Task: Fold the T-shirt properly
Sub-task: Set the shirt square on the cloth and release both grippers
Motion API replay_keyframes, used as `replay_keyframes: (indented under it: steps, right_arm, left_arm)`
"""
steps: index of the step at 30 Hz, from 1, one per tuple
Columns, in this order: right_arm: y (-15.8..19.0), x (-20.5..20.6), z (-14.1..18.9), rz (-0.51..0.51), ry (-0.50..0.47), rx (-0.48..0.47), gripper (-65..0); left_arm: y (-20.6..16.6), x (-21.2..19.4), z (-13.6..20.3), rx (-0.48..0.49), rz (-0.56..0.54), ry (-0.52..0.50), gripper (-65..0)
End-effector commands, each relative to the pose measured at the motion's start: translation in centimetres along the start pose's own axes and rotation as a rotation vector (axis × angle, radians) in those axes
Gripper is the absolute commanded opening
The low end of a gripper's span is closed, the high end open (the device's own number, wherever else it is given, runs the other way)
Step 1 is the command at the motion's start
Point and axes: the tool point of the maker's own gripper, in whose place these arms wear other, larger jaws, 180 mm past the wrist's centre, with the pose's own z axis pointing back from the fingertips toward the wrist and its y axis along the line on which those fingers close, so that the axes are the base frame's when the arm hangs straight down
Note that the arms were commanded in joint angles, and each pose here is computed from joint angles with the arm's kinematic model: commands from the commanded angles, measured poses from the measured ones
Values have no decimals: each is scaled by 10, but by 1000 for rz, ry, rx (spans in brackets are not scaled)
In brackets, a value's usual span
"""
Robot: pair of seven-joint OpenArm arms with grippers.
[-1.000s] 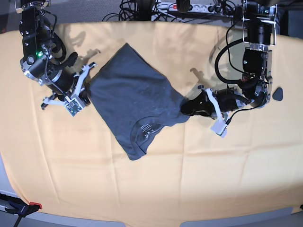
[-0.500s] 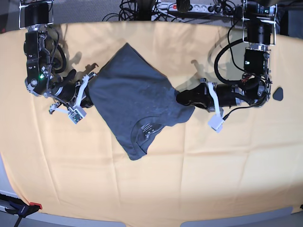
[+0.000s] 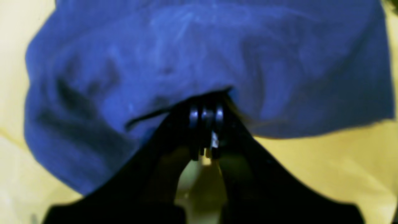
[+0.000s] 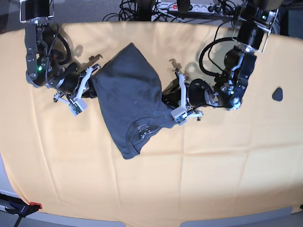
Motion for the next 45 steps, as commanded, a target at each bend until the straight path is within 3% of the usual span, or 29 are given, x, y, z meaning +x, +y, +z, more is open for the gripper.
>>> replay_keyframes:
  steps: [1, 5, 8, 13, 17, 21, 25, 27, 30, 35, 41, 45]
  right_arm:
    - [2, 8, 7, 16, -32, 0, -650]
    - [27, 3, 19, 0, -39, -4, -650]
    - [41, 1, 29, -7, -45, -25, -650]
    - [30, -12, 35, -41, 4, -185, -650]
    - [28, -1, 40, -71, -33, -235, -650]
    - [40, 29, 55, 4, -117, -224, -650]
    - [76, 67, 61, 83, -300, -43, -650]
    - [90, 73, 60, 122, -332, 44, -650]
    - [89, 66, 50, 110, -313, 81, -650]
    - [67, 53, 21, 51, -257, 93, -650]
    - [53, -4, 11, 56, 22, 28, -650]
    - [38, -21, 21, 33, 81, -27, -650]
  left_arm:
    - [21, -16, 4, 88, -45, 111, -650]
    - [49, 0, 2, 159, -89, 37, -650]
    - [75, 11, 1, 189, -40, -80, -650]
    - [99, 17, 6, 201, -36, -63, -650]
    - [110, 67, 34, 222, -92, -163, -650]
    - [81, 109, 58, 96, -80, -187, -650]
    - [38, 126, 74, -90, -51, -238, -650]
    - [26, 126, 76, -157, 11, -279, -650]
    - [9, 114, 61, -206, 66, -294, -650]
    - [-7, 98, 18, -162, 71, -301, -650]
    - [-4, 60, -5, -65, 35, -229, -650]
    - [15, 41, -2, -16, 52, -215, -650]
